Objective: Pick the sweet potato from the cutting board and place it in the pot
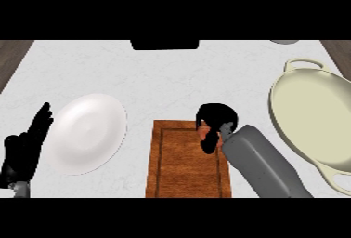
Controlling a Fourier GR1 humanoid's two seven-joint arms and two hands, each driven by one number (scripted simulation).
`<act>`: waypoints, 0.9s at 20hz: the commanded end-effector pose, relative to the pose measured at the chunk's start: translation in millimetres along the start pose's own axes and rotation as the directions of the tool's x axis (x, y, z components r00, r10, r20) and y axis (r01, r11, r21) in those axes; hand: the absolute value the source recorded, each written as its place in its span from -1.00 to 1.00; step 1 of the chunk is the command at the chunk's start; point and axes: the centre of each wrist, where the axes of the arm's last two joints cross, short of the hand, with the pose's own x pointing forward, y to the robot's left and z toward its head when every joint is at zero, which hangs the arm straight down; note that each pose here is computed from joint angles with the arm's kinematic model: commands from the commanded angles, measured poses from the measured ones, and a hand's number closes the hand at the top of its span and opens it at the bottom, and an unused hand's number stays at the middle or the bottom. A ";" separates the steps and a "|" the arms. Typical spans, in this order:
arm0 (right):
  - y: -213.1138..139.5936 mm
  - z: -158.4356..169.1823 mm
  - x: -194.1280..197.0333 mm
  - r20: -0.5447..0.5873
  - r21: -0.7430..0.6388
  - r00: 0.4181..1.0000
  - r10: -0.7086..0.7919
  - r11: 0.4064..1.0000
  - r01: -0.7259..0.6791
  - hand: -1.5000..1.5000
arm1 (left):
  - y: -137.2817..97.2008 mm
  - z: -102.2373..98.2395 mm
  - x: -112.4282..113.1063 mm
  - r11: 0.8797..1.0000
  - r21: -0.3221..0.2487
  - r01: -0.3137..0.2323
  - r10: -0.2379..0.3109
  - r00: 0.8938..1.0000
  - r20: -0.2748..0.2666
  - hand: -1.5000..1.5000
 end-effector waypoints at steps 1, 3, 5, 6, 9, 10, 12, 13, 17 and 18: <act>39.0 33.7 2.6 0.268 -0.022 0.955 0.126 0.992 -0.125 1.00 | 8.8 7.4 -9.1 0.999 0.034 -0.005 0.006 0.999 -0.038 0.00; 45.4 52.9 -13.8 0.344 -0.050 0.922 0.178 0.984 -0.171 1.00 | 14.0 6.3 -12.1 0.998 0.065 0.006 -0.003 0.999 -0.043 0.00; 56.6 77.4 -37.9 0.356 -0.097 0.911 0.210 0.977 -0.187 1.00 | 19.2 13.0 -13.4 0.998 0.058 0.006 -0.003 0.999 -0.045 0.00; 63.3 90.6 -47.2 0.354 -0.125 0.906 0.233 0.972 -0.201 1.00 | 26.3 9.2 -13.2 0.998 0.064 0.003 0.001 0.999 -0.053 0.00; 59.7 129.6 -75.5 0.335 -0.276 0.890 0.309 0.935 -0.221 1.00 | 25.4 12.4 -12.3 0.998 0.060 -0.002 0.005 0.999 -0.049 0.00; 64.5 141.5 -80.2 0.326 -0.319 0.887 0.326 0.921 -0.222 1.00 | 29.1 12.9 -15.8 0.997 0.074 0.003 0.000 0.999 -0.047 0.00; 58.4 162.3 -89.3 0.309 -0.443 0.887 0.342 0.878 -0.184 1.00 | 9.9 15.5 -15.1 0.998 0.060 -0.003 0.005 0.999 -0.035 0.00; 47.7 175.3 -93.1 0.275 -0.511 0.886 0.374 0.837 -0.195 1.00 | 22.0 18.5 -17.3 0.997 0.070 -0.010 0.012 0.999 -0.032 0.00; 37.9 216.7 -87.8 0.261 -0.729 0.905 0.337 0.684 -0.044 1.00 | 26.0 14.8 -20.4 0.998 0.067 -0.007 0.010 0.999 -0.039 0.00; 31.1 225.5 -95.3 0.211 -0.766 0.917 0.340 0.640 -0.061 1.00 | 16.4 15.8 -12.6 0.998 0.055 -0.005 0.007 1.000 -0.028 0.00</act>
